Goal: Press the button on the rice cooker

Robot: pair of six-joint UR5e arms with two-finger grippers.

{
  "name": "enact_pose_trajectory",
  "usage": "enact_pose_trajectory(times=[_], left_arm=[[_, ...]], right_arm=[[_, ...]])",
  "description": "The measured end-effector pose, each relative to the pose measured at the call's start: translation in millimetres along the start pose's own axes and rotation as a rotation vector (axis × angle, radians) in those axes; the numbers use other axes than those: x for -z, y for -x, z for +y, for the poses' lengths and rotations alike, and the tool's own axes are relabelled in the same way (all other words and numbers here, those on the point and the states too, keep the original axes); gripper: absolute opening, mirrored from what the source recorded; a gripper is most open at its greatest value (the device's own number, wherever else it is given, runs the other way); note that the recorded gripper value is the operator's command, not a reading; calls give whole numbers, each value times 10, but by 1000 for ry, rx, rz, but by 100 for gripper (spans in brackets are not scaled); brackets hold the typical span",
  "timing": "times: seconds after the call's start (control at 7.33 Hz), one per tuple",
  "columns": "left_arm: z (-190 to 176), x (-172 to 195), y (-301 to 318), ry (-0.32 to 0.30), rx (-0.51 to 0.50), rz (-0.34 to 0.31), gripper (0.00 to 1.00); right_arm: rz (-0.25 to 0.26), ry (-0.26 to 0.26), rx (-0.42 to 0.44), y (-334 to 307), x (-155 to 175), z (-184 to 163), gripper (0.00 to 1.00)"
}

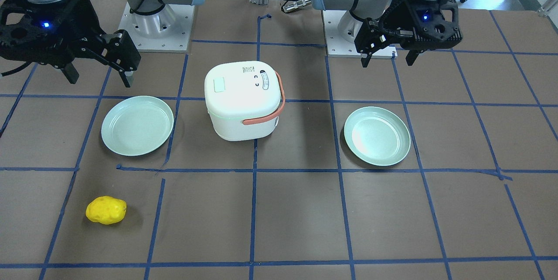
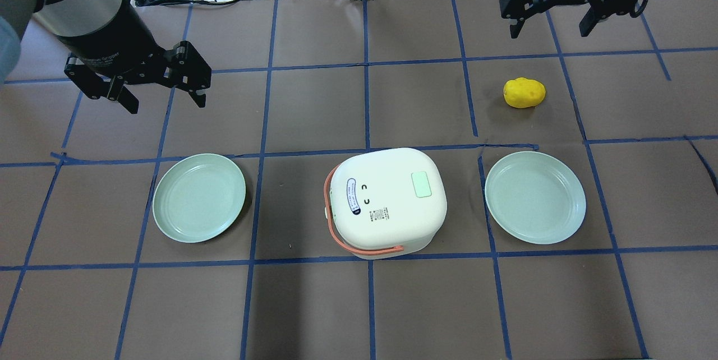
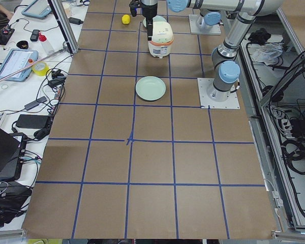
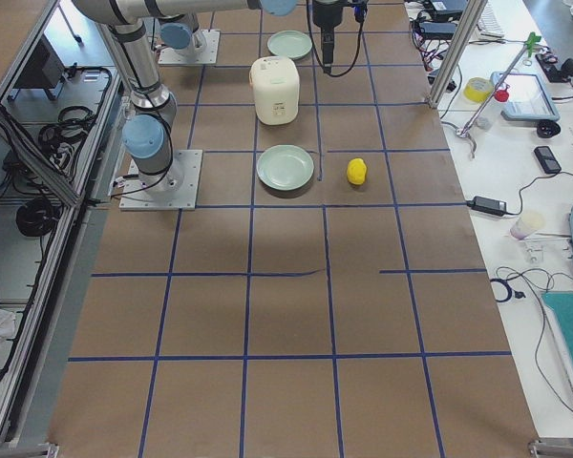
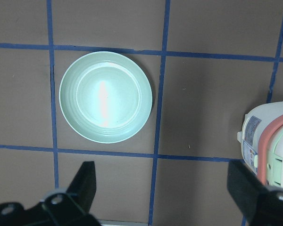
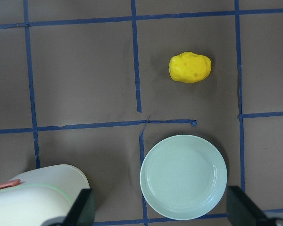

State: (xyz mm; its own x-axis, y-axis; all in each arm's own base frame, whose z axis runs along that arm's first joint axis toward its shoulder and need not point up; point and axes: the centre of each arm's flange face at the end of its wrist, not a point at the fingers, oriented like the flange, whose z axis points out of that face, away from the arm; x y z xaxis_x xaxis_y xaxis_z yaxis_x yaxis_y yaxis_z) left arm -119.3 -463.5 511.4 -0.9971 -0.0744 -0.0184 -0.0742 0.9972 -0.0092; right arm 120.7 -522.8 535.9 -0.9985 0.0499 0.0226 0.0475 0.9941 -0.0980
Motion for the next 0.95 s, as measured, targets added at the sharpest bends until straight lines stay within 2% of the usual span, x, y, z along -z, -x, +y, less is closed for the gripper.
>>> enact_pose_trajectory(times=[0.95], left_arm=[[0, 0, 0, 0, 1, 0, 100]], right_arm=[[-8, 7, 3, 22, -7, 11, 100]])
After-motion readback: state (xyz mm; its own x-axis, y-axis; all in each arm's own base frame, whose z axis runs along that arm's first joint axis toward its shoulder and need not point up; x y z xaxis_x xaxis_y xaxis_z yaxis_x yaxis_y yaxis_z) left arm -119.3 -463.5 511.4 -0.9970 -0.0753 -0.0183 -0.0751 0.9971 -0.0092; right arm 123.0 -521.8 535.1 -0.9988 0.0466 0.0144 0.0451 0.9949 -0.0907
